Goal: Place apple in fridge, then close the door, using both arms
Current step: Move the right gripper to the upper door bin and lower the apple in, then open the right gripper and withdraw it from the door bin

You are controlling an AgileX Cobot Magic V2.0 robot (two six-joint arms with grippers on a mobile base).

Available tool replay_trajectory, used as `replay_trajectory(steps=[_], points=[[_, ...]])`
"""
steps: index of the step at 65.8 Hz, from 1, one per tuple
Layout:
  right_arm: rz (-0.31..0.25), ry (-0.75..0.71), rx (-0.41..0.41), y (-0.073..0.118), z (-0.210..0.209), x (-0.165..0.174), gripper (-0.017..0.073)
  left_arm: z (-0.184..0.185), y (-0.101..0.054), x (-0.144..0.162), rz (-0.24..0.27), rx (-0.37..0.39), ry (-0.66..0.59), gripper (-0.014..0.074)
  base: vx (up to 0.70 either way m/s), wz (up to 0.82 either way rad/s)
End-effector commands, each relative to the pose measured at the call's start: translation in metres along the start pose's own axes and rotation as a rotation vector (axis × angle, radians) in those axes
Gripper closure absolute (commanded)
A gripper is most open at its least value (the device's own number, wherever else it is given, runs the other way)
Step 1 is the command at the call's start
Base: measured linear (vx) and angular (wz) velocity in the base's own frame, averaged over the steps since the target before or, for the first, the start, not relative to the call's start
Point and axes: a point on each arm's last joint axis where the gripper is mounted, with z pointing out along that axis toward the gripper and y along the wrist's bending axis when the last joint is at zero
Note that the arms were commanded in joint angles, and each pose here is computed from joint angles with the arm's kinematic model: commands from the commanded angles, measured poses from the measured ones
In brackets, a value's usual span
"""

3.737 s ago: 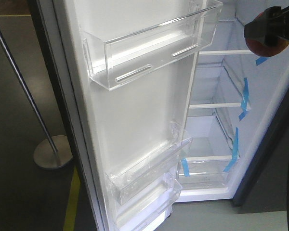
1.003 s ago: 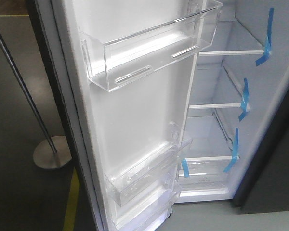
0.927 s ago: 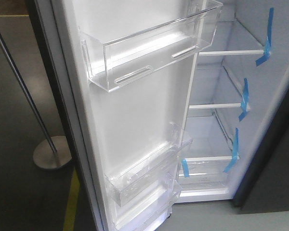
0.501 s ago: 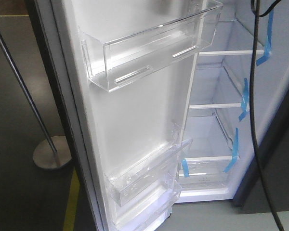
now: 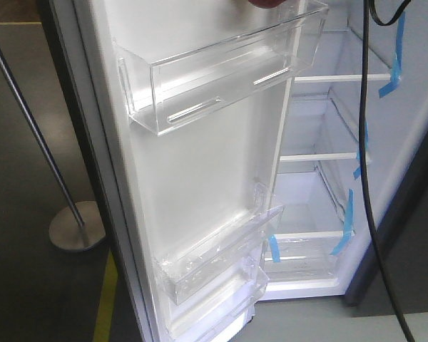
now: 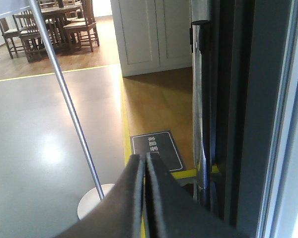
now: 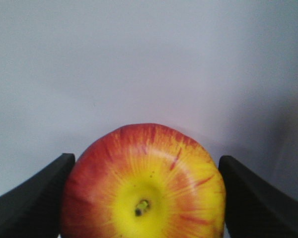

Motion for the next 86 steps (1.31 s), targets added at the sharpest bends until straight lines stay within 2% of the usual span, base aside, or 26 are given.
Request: replay_trajectory(steps=[1,17,28,34,41,51,58,63,68,73,78,80,86], points=[[-0.018,-0.089,0.044,0.010,-0.017,-0.027,0.0172,0.000,-0.001,-0.002,-0.007,0.006,-0.064,0.0600,0.00,0.00],[0.003,-0.040,0.077,0.007,-0.017,-0.022,-0.0022,0.000,-0.001,-0.003,-0.007,0.007,-0.075,0.0600,0.00,0.00],[0.016,-0.013,0.094,0.006,-0.017,-0.020,-0.0052,0.000,-0.001,-0.003,-0.017,0.009,-0.080,0.0600,0.00,0.00],[0.013,-0.014,0.094,0.007,-0.018,-0.021,-0.0050,0.000,-0.002,-0.004,-0.071,0.019,-0.088,0.0600,0.00,0.00],[0.006,-0.027,0.097,0.009,-0.022,-0.025,-0.0046,0.000,-0.002,-0.007,-0.159,0.036,-0.122,0.0600,0.00,0.00],[-0.045,-0.080,0.112,0.025,-0.042,-0.045,-0.0025,-0.001,-0.002,-0.014,-0.289,0.054,-0.189,0.0600,0.00,0.00],[-0.099,-0.115,0.115,0.046,-0.067,-0.063,0.0026,-0.001,-0.002,-0.015,-0.296,0.054,-0.202,0.0600,0.00,0.00],[-0.131,-0.117,0.120,0.061,-0.085,-0.073,0.0098,-0.001,-0.002,-0.015,-0.296,0.054,-0.202,0.0600,0.00,0.00],[-0.150,-0.095,0.119,0.077,-0.102,-0.080,0.0225,-0.001,-0.002,-0.015,-0.296,0.054,-0.202,0.0600,0.00,0.00],[-0.169,-0.045,0.112,0.090,-0.117,-0.081,0.0373,-0.001,-0.002,-0.016,-0.321,0.057,-0.203,0.0600,0.00,0.00],[-0.203,0.047,0.075,0.106,-0.131,-0.077,0.0562,-0.002,-0.002,-0.018,-0.414,0.068,-0.213,0.0600,0.00,0.00],[-0.212,0.075,0.056,0.111,-0.135,-0.076,0.0576,-0.002,-0.002,-0.019,-0.455,0.072,-0.224,0.0600,0.00,0.00],[-0.202,0.130,0.007,0.124,-0.145,-0.072,0.0564,-0.003,-0.001,-0.022,-0.630,0.090,-0.252,0.0600,0.00,0.00]])
